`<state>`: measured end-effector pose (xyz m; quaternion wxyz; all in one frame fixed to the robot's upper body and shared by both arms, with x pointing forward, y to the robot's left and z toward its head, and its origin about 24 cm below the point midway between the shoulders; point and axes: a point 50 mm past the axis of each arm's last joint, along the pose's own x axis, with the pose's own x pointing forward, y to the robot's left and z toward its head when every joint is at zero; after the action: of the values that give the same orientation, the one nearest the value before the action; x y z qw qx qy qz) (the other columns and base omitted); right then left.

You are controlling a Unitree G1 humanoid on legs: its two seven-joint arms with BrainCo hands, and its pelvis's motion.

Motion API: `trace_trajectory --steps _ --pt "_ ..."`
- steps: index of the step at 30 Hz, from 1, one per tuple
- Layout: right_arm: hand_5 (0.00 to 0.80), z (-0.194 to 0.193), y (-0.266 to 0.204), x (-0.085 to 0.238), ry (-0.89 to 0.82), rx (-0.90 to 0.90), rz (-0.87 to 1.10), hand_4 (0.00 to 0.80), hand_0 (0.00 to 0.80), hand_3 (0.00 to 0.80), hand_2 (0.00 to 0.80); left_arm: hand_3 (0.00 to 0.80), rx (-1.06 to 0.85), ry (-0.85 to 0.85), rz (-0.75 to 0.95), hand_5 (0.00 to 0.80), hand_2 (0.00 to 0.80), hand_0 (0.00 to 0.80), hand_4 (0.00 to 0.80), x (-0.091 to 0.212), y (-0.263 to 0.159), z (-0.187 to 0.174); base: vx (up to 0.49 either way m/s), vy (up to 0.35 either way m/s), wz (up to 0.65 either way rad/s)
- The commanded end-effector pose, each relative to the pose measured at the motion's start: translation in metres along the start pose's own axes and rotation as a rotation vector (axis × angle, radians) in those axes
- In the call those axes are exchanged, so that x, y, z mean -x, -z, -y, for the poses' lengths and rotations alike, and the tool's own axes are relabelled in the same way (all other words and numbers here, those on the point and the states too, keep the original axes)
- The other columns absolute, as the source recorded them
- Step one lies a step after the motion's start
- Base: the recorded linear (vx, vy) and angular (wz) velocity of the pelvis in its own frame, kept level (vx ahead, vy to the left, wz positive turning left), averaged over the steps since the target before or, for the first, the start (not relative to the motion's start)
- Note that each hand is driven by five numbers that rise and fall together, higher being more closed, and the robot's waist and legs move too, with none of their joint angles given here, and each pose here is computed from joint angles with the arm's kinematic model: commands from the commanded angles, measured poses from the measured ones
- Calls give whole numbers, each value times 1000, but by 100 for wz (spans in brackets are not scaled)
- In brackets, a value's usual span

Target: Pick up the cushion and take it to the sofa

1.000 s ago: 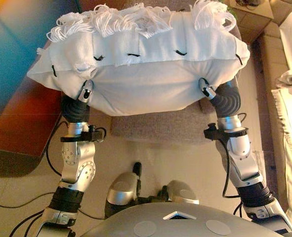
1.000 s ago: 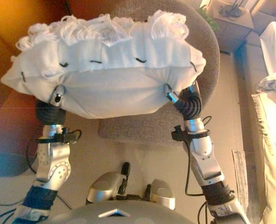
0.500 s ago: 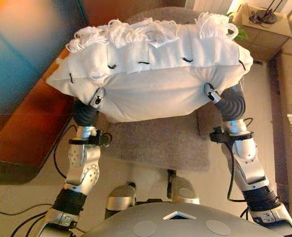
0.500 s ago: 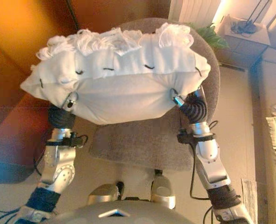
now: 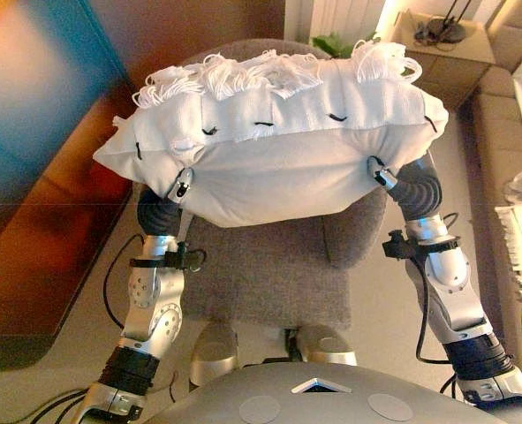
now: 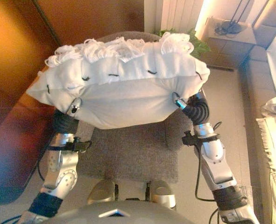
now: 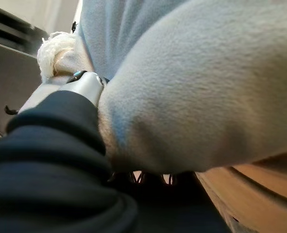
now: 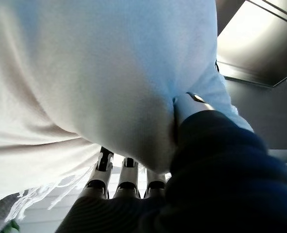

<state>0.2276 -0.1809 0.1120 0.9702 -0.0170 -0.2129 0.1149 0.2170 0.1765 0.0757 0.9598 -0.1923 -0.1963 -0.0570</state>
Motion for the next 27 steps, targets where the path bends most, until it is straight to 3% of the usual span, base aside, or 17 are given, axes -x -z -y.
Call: trace_trajectory --steps 1,7,13,18,27 --pt "800 -13 -16 -11 -80 0 104 800 800 800 800 800 -34 168 215 800 800 800 800 -21 -31 29 165 127 26" --pt "800 -16 -2 -5 -46 -26 18 800 800 800 800 800 -68 151 155 800 800 800 800 -26 -21 27 181 158 -36" --pt "800 -15 21 13 -18 -123 -139 800 800 800 800 800 -136 47 -20 800 800 800 800 -9 0 5 144 107 -9" --pt "800 -21 40 21 15 -190 -216 800 800 800 800 800 -180 29 -56 800 800 800 800 0 3 -5 58 7 -7" --pt "800 -35 74 12 87 -189 -366 800 800 800 800 800 -246 31 -243 800 800 800 800 -10 46 -7 47 -32 0"
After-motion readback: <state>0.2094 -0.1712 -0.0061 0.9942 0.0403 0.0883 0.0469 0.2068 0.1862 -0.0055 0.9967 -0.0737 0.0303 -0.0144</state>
